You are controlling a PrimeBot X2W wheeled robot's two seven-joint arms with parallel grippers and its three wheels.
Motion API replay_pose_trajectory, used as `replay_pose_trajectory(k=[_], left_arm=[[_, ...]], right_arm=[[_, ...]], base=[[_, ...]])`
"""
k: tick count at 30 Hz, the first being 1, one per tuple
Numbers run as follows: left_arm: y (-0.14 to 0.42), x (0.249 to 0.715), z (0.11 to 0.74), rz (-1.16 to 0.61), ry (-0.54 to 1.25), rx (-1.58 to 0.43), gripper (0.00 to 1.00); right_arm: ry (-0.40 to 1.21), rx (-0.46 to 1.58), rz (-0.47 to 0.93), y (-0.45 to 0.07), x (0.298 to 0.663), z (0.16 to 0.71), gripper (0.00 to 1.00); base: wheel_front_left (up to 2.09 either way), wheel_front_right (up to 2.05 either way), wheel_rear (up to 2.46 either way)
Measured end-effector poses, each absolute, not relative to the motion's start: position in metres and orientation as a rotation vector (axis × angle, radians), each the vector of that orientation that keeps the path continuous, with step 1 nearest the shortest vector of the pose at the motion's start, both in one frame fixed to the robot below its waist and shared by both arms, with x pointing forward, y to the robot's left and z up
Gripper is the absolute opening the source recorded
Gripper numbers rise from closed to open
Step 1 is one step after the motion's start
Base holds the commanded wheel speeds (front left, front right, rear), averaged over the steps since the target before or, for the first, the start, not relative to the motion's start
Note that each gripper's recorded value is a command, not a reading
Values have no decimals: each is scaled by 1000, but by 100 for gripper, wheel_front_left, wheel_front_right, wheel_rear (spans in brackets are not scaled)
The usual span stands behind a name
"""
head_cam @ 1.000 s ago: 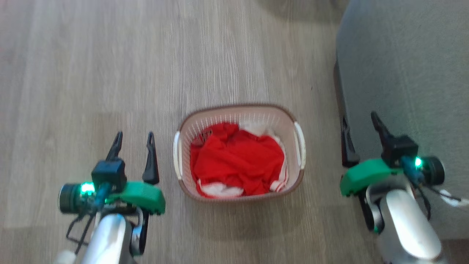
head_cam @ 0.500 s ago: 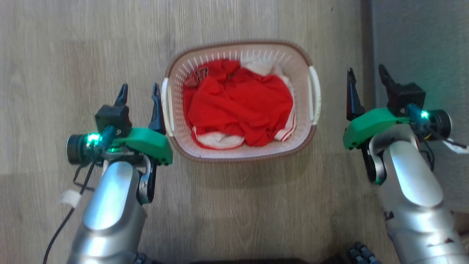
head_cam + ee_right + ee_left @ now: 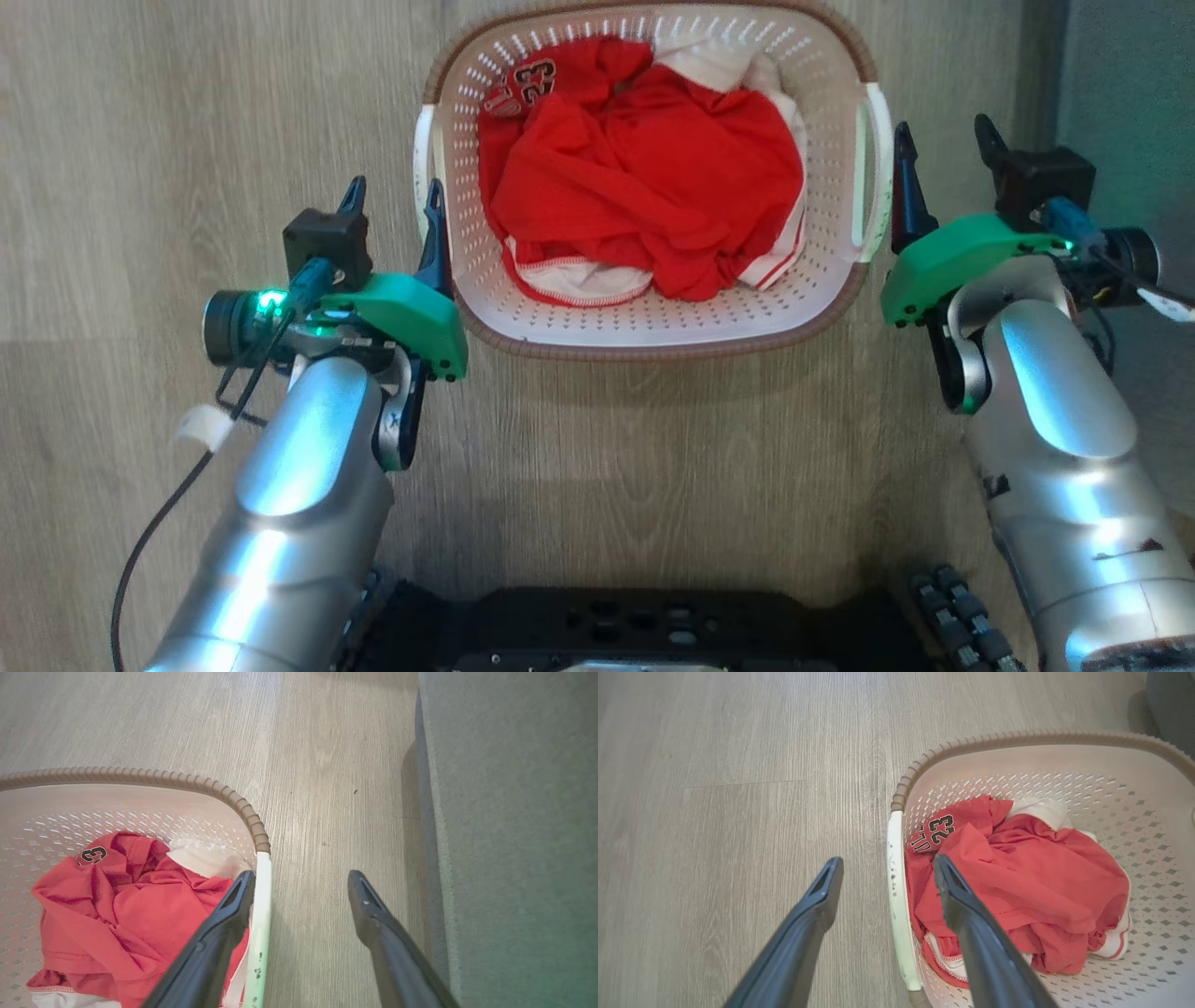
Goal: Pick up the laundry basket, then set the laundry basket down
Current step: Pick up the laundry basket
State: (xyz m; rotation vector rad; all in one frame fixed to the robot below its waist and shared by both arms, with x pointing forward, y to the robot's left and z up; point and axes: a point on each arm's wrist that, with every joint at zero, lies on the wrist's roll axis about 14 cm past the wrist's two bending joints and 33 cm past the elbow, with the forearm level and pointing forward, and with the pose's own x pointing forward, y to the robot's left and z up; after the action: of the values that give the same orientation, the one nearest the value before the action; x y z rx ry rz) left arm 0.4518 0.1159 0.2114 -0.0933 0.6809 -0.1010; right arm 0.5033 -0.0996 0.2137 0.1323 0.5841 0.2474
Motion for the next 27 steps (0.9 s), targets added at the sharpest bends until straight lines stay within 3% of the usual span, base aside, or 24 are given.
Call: replay_pose_trajectory(k=[27], left_arm=[[99,441,133,-223,893,-24,100]], right_arm=[[758,171,317,-73,484,138,100]], base=[[0,0,0]])
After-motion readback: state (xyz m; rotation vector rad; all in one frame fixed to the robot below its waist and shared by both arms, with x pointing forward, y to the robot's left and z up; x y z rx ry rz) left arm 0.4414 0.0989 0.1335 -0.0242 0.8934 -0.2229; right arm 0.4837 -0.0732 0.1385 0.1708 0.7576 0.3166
